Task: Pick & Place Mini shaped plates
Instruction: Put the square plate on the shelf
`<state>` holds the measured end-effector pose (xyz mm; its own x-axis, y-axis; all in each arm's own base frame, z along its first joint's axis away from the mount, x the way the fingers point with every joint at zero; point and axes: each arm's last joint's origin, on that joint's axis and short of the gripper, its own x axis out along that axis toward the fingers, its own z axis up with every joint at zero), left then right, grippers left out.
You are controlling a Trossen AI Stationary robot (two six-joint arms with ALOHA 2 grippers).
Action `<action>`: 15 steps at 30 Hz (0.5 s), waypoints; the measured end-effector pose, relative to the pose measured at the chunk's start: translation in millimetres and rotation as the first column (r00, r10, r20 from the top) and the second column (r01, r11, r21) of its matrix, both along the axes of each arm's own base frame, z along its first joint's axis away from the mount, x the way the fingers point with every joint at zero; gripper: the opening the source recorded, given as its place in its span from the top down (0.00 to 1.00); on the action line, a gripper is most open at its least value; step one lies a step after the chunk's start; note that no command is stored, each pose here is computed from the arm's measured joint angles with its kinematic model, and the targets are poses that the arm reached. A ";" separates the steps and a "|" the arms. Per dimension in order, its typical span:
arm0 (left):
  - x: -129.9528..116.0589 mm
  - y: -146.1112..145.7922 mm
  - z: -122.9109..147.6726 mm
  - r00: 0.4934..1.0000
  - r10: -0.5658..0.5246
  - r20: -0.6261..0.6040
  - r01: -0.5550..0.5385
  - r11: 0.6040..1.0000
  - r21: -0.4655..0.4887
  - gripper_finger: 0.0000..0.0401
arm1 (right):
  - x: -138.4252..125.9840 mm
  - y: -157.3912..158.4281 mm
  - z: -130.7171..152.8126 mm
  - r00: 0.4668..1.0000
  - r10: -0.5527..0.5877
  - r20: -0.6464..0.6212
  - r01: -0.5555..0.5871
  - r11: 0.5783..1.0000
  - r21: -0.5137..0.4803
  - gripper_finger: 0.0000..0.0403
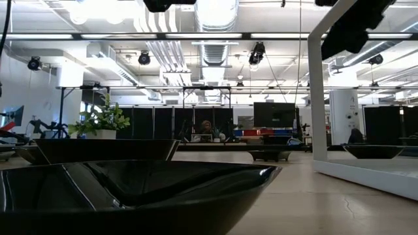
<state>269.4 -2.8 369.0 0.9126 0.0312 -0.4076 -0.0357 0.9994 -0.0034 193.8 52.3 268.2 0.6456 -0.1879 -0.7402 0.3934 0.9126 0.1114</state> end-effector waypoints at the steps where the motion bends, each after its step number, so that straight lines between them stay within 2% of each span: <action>1: 0.0 0.1 -0.1 1.000 0.002 0.000 -0.002 1.000 0.001 0.79 | 2.3 -4.1 -1.4 1.000 -0.022 -0.007 0.022 1.000 -0.003 0.81; 8: 0.1 0.8 0.0 1.000 0.029 0.001 -0.029 1.000 -0.009 0.79 | 19.2 -36.9 -16.6 0.960 -0.271 -0.069 0.276 0.957 0.085 0.83; 11: 0.1 1.1 0.0 0.999 0.044 0.002 -0.044 0.999 -0.010 0.79 | 26.1 -51.3 -24.6 0.943 -0.309 -0.125 0.327 0.931 0.161 0.83; 15: 0.1 1.1 0.1 0.999 0.047 0.003 -0.047 0.999 -0.017 0.79 | 35.2 -68.8 -36.8 0.931 -0.298 -0.210 0.349 0.895 0.277 0.83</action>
